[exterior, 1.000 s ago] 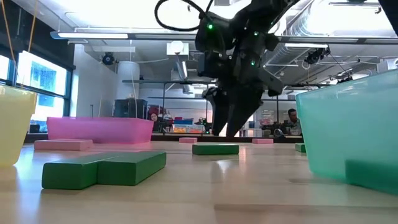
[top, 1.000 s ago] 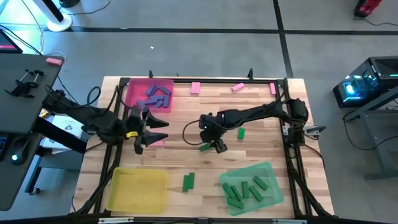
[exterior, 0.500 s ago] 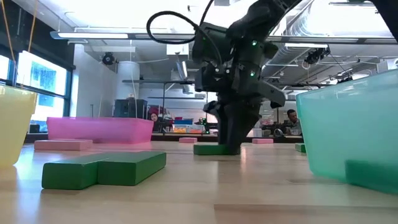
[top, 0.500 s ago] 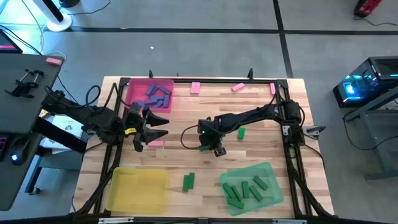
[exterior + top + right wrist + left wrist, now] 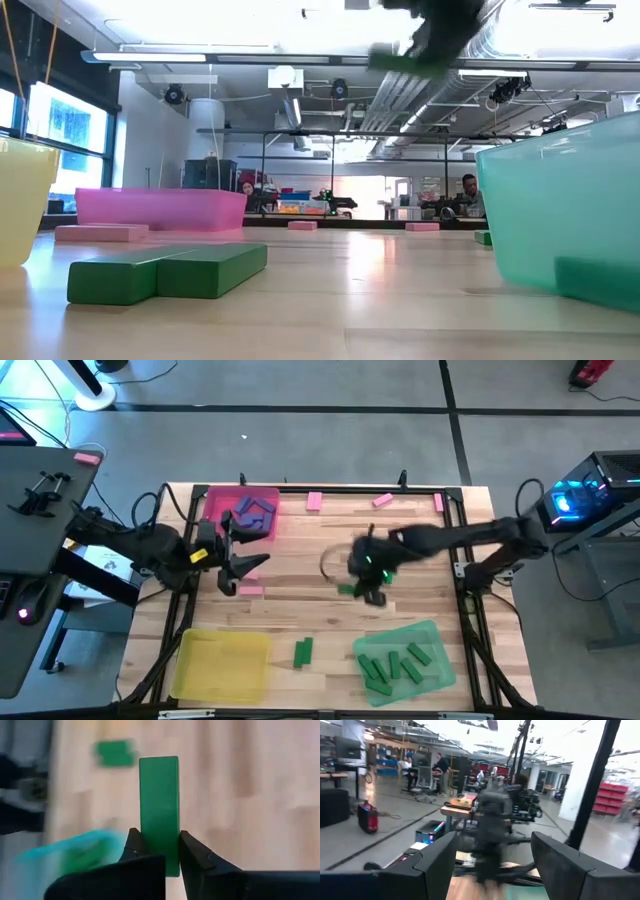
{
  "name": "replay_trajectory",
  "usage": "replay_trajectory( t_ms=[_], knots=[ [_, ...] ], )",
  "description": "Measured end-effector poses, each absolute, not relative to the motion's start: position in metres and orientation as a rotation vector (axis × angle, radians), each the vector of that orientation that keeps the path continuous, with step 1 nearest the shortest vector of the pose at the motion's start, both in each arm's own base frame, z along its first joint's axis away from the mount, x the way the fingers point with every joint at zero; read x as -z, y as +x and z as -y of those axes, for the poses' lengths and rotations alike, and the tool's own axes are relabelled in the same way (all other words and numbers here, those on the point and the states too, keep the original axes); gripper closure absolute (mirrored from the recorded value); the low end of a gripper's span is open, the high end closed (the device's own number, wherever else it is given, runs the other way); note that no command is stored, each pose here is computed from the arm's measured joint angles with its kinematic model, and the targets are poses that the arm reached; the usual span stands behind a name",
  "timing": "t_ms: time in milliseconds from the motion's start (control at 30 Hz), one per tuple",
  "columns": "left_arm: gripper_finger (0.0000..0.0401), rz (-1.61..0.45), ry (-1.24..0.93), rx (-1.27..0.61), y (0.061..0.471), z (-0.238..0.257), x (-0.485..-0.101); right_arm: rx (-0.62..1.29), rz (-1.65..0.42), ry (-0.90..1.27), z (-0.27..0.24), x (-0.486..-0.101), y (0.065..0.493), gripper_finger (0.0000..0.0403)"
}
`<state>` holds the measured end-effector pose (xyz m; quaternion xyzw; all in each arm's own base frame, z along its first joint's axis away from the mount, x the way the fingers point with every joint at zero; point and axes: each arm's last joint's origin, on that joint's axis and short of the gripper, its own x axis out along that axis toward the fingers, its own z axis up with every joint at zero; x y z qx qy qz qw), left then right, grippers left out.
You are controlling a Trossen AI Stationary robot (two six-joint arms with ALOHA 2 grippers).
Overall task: Sort blocks
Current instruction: Put the green block into the light green bin
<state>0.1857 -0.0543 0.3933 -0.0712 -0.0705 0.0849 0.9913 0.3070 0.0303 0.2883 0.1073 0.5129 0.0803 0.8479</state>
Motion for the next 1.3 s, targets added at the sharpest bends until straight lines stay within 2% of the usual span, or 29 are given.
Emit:
replay_trajectory(
  t_ms=[133,367,600,733,933,1067,1133,1233,1300],
  knots=[
    [0.0161,0.127,-0.126,-0.151,0.188,0.05,-0.392,-0.208,-1.175,0.388,-0.089,-0.289,0.288,0.0397],
    [0.0161,0.039,-0.085,-0.024,0.194,0.044,-0.383,-0.202,-1.352,0.631,-0.189,-0.26,0.251,0.0396],
    [0.0161,-0.031,-0.098,-0.004,0.21,0.039,-0.371,0.078,-1.338,0.732,-0.2,-0.246,0.247,0.0378],
    [0.0161,-0.066,-0.19,-0.014,0.221,0.039,-0.364,0.18,-1.417,0.746,-0.193,-0.236,0.249,0.0337],
    [0.0161,-0.116,-0.313,-0.019,0.235,0.044,-0.352,0.103,-1.518,0.74,-0.191,-0.236,0.247,0.0245],
    [0.0161,-0.118,-0.387,-0.017,0.242,0.046,-0.348,0.063,-1.518,0.764,-0.192,-0.243,0.243,0.0211],
    [0.0161,-0.092,-0.423,0.002,0.243,0.047,-0.351,0.155,-1.404,0.772,-0.191,-0.249,0.241,0.0208],
    [0.0161,-0.037,-0.438,0.021,0.243,0.047,-0.356,0.507,-1.18,0.832,-0.172,-0.253,0.239,0.0208],
    [0.0161,-0.004,-0.444,0.029,0.243,0.047,-0.36,0.73,-1.123,0.873,-0.148,-0.243,0.239,0.0208]
  ],
)
